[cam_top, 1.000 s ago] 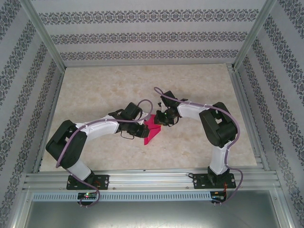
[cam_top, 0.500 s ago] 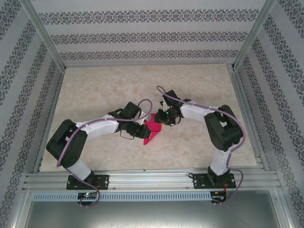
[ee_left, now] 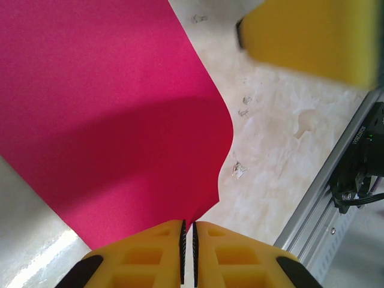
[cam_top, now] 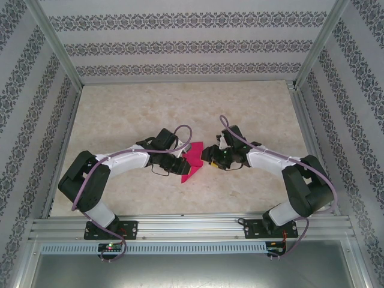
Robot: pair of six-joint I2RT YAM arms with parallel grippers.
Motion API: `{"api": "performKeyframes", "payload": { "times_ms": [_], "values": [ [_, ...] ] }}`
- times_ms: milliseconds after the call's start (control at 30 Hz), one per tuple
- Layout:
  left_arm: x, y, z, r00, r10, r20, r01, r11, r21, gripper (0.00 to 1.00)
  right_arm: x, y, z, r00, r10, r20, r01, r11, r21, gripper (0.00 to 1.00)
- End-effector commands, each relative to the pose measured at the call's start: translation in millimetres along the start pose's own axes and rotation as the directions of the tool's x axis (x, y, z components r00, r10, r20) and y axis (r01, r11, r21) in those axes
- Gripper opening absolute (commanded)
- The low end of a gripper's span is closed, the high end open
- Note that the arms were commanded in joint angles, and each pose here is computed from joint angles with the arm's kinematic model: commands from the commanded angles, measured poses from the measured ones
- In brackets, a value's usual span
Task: Fold a paper plane with a square sheet of paper (pick it up from the middle)
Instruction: Third fold the triangle at the center of the table.
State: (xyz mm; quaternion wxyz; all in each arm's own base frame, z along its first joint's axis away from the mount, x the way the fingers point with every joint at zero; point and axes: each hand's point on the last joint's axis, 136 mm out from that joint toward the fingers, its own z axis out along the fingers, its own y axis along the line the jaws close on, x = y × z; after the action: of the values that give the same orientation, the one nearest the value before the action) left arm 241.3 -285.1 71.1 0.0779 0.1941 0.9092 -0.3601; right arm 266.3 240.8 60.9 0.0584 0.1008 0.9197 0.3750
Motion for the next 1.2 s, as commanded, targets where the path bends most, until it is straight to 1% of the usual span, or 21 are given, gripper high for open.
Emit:
{"api": "performKeyframes", "payload": {
  "times_ms": [0, 67, 200, 233, 300, 367, 400, 433, 533, 600, 700, 767, 833, 933, 1000, 1100, 1167],
  "values": [
    [-12.6, -7.2, -9.1, 0.999, 0.019, 0.044, -0.019, 1.000, 0.016, 0.15, -5.4, 23.5, 12.0, 0.997, 0.082, 0.000, -0.081, 0.989, -0.121, 0.52],
    [-12.0, -7.5, -9.3, 0.999, 0.019, 0.040, -0.020, 1.000, 0.016, 0.15, -7.7, 29.9, 17.4, 0.994, 0.106, 0.001, -0.104, 0.983, -0.152, 0.53],
    [-12.3, -9.2, -11.0, 0.999, 0.022, 0.046, -0.023, 1.000, 0.021, 0.16, -7.4, 31.0, 29.6, 0.988, 0.151, -0.011, -0.152, 0.980, -0.131, 0.53],
    [-13.0, -10.4, -11.8, 0.999, 0.025, 0.047, -0.026, 0.999, 0.023, 0.18, -7.1, 30.3, 31.3, 0.987, 0.162, -0.010, -0.162, 0.979, -0.126, 0.53],
    [-13.7, -13.1, -13.7, 0.998, 0.029, 0.049, -0.031, 0.999, 0.030, 0.26, -8.3, 26.7, 33.5, 0.983, 0.185, 0.005, -0.183, 0.975, -0.124, 0.52],
    [-14.2, -15.7, -17.2, 0.998, 0.039, 0.057, -0.041, 0.999, 0.028, 0.30, -8.6, 27.1, 34.2, 0.981, 0.193, 0.010, -0.190, 0.973, -0.132, 0.52],
    [-14.6, -16.4, -19.2, 0.997, 0.042, 0.061, -0.044, 0.999, 0.019, 0.36, -8.6, 27.8, 34.0, 0.981, 0.193, 0.010, -0.190, 0.973, -0.133, 0.52],
    [-14.1, -17.9, -21.1, 0.997, 0.051, 0.066, -0.052, 0.999, 0.013, 0.40, -7.8, 28.4, 33.9, 0.981, 0.192, 0.009, -0.189, 0.973, -0.132, 0.52],
    [-11.1, -21.2, -26.3, 0.993, 0.095, 0.073, -0.092, 0.995, -0.045, 0.47, -5.7, 29.3, 34.0, 0.982, 0.189, 0.005, -0.186, 0.974, -0.129, 0.52],
    [-7.8, -26.8, -28.8, 0.988, 0.139, 0.070, -0.133, 0.988, -0.083, 0.48, -5.6, 28.3, 33.8, 0.982, 0.191, 0.007, -0.188, 0.974, -0.129, 0.51],
    [-2.0, -31.9, -30.6, 0.977, 0.204, 0.059, -0.192, 0.967, -0.164, 0.52, -5.0, 28.3, 33.2, 0.982, 0.190, 0.006, -0.187, 0.974, -0.129, 0.50],
    [1.3, -33.0, -31.2, 0.969, 0.241, 0.053, -0.225, 0.950, -0.217, 0.56, -5.0, 29.3, 32.6, 0.982, 0.188, 0.006, -0.185, 0.974, -0.131, 0.50],
    [3.4, -35.8, -30.7, 0.962, 0.269, 0.048, -0.250, 0.936, -0.248, 0.58, -4.9, 28.9, 32.5, 0.983, 0.186, 0.003, -0.184, 0.975, -0.127, 0.50],
    [6.0, -40.5, -26.1, 0.952, 0.306, 0.032, -0.286, 0.919, -0.272, 0.62, -4.9, 30.5, 32.5, 0.983, 0.181, -0.001, -0.180, 0.975, -0.130, 0.48],
    [9.7, -42.2, -19.6, 0.943, 0.332, 0.005, -0.317, 0.904, -0.288, 0.63, -5.6, 31.7, 32.3, 0.983, 0.182, -0.004, -0.181, 0.974, -0.133, 0.48],
    [16.9, -43.5, -8.6, 0.916, 0.396, -0.055, -0.389, 0.850, -0.354, 0.65, -6.1, 34.5, 32.1, 0.984, 0.177, -0.008, -0.176, 0.974, -0.140, 0.48],
    [21.0, -44.6, -0.8, 0.893, 0.440, -0.090, -0.436, 0.804, -0.405, 0.66, -6.6, 35.7, 32.0, 0.984, 0.176, -0.012, -0.175, 0.974, -0.143, 0.48]
  ]
}}
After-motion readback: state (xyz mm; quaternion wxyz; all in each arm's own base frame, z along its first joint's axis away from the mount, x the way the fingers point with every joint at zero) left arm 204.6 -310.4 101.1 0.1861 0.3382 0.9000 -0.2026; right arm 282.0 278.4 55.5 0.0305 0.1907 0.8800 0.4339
